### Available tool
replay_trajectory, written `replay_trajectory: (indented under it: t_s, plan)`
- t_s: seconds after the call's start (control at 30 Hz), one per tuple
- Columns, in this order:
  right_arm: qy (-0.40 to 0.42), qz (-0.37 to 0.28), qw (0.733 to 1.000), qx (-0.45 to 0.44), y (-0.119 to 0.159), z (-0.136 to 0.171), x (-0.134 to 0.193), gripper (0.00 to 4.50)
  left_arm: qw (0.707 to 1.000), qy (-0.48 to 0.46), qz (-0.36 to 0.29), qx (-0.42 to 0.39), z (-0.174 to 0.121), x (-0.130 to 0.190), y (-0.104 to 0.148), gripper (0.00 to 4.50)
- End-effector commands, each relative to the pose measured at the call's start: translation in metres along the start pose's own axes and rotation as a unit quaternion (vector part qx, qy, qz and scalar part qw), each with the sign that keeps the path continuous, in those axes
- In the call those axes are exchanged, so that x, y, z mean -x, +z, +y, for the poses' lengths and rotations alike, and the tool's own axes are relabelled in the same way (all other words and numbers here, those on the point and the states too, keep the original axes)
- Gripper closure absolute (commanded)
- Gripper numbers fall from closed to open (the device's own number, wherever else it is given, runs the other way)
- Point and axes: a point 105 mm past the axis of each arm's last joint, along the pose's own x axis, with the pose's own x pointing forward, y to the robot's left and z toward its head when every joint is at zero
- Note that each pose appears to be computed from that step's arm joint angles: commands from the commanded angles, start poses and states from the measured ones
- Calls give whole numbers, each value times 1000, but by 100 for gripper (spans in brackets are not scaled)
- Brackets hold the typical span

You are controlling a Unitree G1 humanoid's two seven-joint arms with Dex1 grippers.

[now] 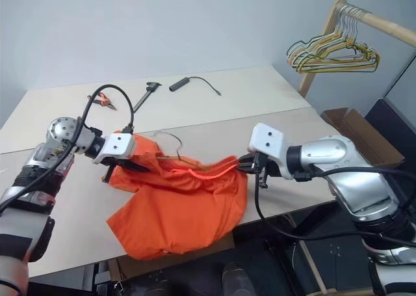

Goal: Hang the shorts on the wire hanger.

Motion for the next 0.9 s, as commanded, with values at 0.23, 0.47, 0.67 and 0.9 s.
replay_trajectory:
  t_s: [0.23, 0.47, 0.67, 0.9]
  plan:
    - [-25, 12, 1000, 5, 2, -5, 18, 15, 999, 37, -10, -8, 17, 11, 9, 450]
    - [-24, -58, 998, 6, 34, -14, 37, 6, 999, 41, -13, -8, 18, 10, 9, 450]
    - [8, -91, 996, 0, 65, -4, 2, 6, 998, 52, -22, -7, 23, 10, 12, 450]
    - [-11, -46, 998, -31, 72, -12, -51, 6, 996, 73, -45, 0, 32, 14, 21, 450]
